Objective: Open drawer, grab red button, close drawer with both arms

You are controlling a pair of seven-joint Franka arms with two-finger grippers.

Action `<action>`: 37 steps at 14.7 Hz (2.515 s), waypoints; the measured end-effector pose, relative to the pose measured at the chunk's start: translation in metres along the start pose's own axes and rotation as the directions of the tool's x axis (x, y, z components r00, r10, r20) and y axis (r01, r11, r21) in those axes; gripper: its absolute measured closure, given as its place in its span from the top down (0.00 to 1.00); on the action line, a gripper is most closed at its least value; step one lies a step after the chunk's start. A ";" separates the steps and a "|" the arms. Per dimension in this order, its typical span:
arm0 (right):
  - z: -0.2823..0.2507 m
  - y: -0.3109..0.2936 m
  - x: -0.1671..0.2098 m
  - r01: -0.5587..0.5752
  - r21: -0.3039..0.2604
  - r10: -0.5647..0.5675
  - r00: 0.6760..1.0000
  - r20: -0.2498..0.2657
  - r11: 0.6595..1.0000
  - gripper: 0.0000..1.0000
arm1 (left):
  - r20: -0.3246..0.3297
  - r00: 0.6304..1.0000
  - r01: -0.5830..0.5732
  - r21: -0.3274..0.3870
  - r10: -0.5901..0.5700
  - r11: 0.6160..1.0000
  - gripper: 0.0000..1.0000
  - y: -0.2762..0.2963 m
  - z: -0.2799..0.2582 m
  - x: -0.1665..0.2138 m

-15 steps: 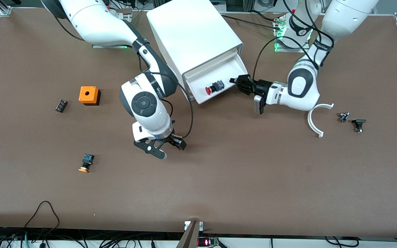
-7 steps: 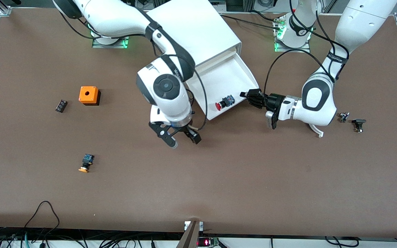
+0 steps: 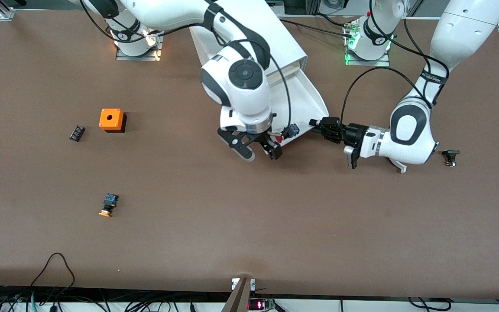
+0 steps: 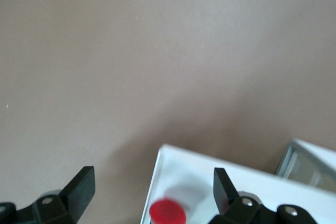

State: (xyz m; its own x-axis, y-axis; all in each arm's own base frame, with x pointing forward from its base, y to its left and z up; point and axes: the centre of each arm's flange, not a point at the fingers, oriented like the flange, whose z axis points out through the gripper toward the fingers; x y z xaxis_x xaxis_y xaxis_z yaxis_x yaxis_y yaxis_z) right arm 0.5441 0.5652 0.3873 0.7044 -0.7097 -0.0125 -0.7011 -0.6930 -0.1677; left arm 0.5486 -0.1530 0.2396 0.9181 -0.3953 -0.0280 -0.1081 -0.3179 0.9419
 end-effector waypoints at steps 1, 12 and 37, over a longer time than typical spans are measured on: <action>-0.001 0.000 -0.012 -0.010 0.001 0.010 1.000 0.003 1.000 1.00 | 0.013 1.000 0.010 -0.007 -0.010 1.000 0.68 0.010 -0.007 0.005; 0.021 -0.002 -0.082 -0.136 0.058 0.133 0.990 0.046 0.989 1.00 | 0.162 0.967 0.119 0.385 -0.194 0.915 1.00 0.117 -0.104 0.045; 0.026 -0.003 -0.088 -0.109 0.051 0.107 0.994 0.038 0.993 0.41 | -0.119 0.980 0.168 0.922 -0.157 0.349 1.00 0.286 -0.196 0.049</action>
State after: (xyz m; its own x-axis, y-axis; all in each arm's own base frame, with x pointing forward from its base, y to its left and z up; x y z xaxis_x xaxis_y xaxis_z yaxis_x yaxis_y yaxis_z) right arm 0.4873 0.6329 0.3629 0.6291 -0.7743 -0.0682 -0.7671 -0.6043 -0.2154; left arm 0.6375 -0.0949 0.5735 0.9624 -0.2351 -0.1360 -0.2352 -0.9718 0.0157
